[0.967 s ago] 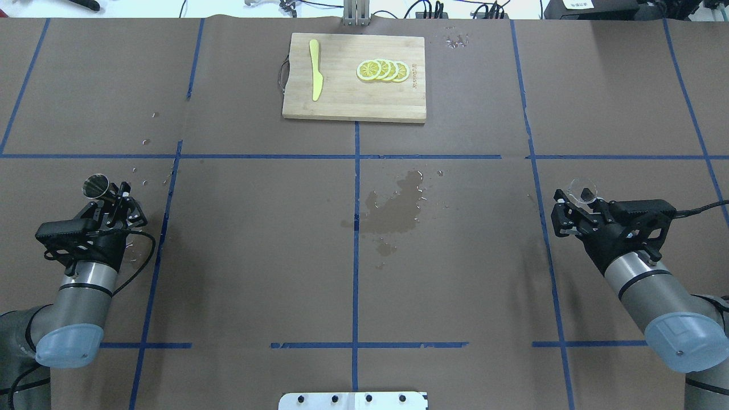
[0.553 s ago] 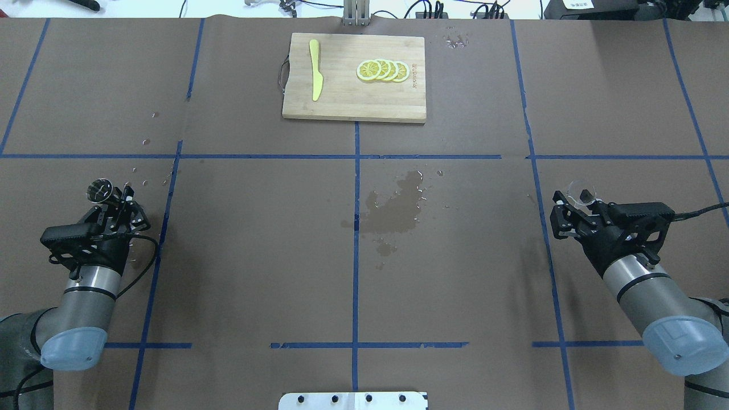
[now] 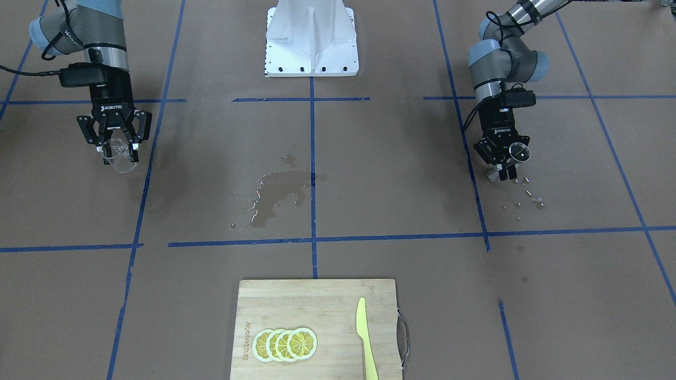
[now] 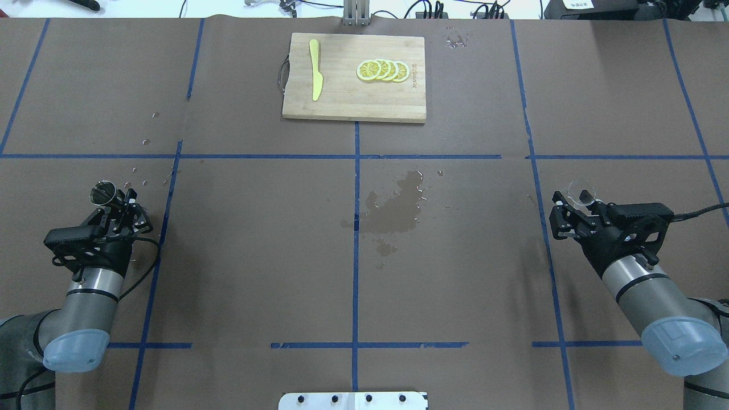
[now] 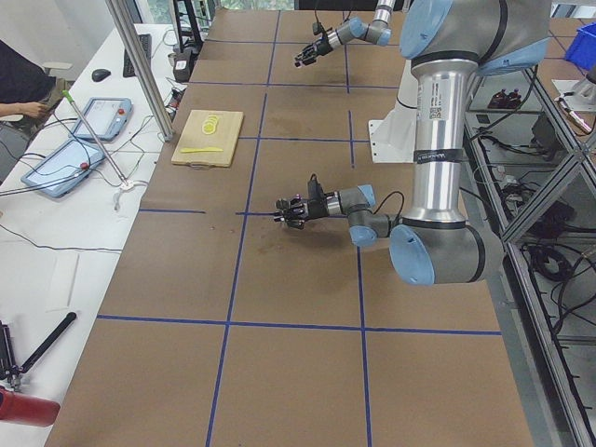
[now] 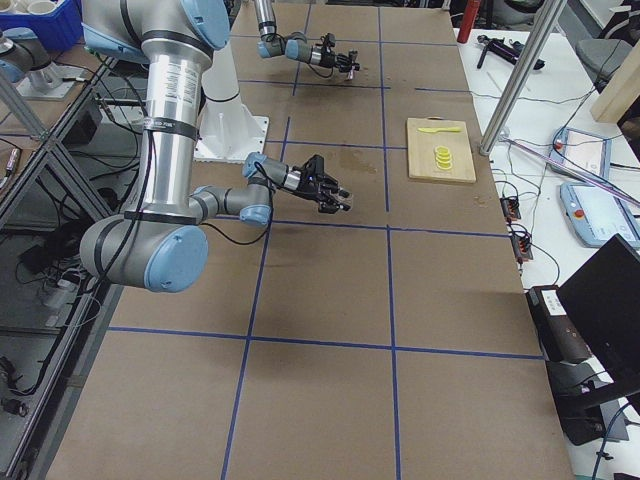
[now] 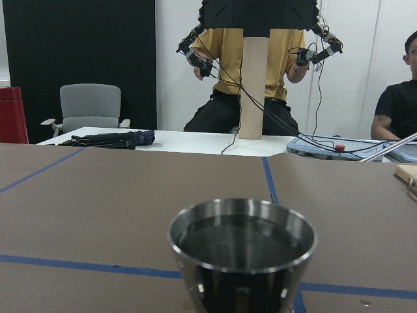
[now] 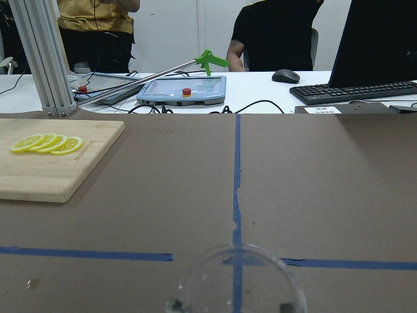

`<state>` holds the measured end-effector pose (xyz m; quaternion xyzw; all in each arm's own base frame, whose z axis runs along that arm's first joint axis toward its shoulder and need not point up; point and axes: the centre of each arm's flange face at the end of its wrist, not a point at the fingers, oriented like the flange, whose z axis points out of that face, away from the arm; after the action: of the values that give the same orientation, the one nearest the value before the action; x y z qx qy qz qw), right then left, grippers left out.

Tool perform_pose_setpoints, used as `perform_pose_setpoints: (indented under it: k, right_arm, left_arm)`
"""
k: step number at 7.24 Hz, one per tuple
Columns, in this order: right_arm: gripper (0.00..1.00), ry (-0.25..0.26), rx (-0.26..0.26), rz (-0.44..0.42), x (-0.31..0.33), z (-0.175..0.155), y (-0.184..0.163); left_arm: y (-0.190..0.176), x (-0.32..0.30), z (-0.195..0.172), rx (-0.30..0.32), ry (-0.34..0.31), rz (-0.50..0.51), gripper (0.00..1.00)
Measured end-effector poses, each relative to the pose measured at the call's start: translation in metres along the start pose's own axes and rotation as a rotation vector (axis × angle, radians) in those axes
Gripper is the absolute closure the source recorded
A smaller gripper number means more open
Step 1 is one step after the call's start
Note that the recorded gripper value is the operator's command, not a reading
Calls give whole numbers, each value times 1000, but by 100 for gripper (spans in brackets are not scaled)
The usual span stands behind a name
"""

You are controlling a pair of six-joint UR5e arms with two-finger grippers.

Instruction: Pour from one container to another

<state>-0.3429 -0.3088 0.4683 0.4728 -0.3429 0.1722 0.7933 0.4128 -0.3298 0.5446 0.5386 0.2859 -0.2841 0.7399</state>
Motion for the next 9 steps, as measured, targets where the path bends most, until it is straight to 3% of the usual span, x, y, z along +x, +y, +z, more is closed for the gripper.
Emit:
perform_pose_setpoints:
  k: [5, 6, 7, 9]
  right_arm:
    - [100, 0, 2, -3, -1, -1, 2]
    - [100, -1, 5, -5, -2, -2, 3]
    - [100, -1, 7, -5, -2, -2, 4]
    - [100, -2, 8, -6, -3, -2, 4]
  left_arm:
    - [1, 2, 0, -2, -4, 12, 53]
    - [1, 2, 0, -3, -3, 12, 23]
    - [1, 3, 0, -3, -3, 11, 0]
    - [1, 5, 0, -8, 0, 8, 0]
